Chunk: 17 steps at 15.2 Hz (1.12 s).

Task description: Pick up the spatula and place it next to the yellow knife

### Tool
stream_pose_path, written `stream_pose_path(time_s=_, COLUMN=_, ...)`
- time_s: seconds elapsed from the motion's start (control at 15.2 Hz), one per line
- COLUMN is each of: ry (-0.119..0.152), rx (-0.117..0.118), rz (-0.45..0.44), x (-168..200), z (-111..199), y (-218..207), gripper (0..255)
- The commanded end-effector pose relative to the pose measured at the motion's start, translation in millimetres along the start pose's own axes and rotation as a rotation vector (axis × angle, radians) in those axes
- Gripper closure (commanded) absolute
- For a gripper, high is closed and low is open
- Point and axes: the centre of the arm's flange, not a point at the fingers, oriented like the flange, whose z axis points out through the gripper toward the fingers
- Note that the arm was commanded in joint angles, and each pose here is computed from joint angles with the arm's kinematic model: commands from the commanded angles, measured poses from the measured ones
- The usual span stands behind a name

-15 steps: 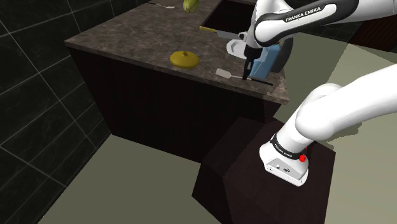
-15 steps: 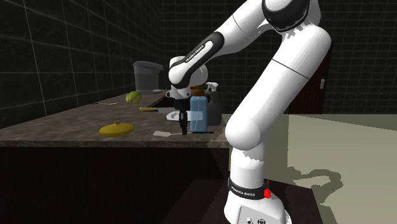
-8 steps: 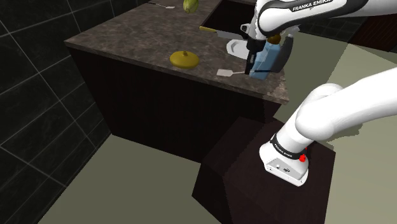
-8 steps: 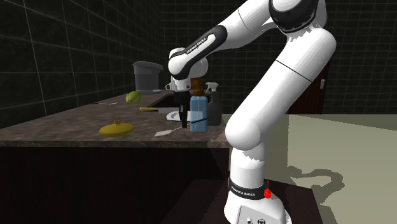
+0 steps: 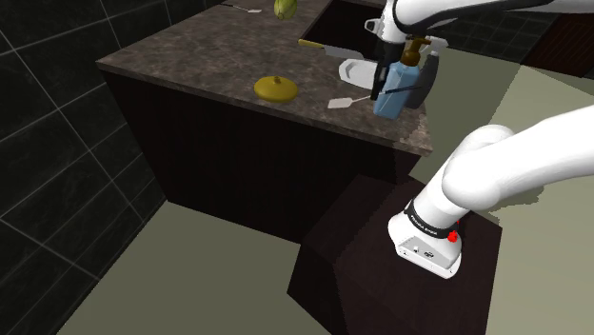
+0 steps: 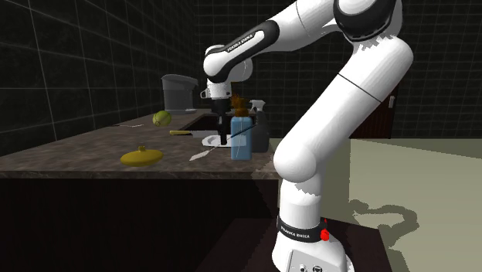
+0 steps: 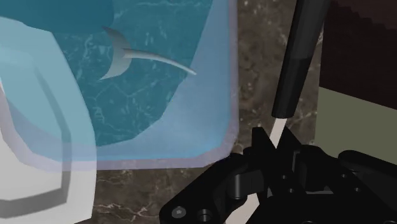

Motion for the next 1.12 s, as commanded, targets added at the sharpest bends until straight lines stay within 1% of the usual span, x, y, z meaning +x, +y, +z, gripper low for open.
stream_pose_path(time_s=0.0, ry=0.0, rx=0.0, rz=0.0, x=-1, z=-10, y=-1, gripper=255)
stream_pose_path(time_s=0.33, ry=0.0, rx=0.0, rz=0.0, x=-3, z=-37, y=-1, gripper=255)
stream_pose_path(time_s=0.4, ry=0.0, rx=0.0, rz=0.0, x=-3, z=-37, y=-1, gripper=255)
stream_pose_path(time_s=1.06, ry=0.0, rx=0.0, rz=0.0, x=107, z=-44, y=73, gripper=255)
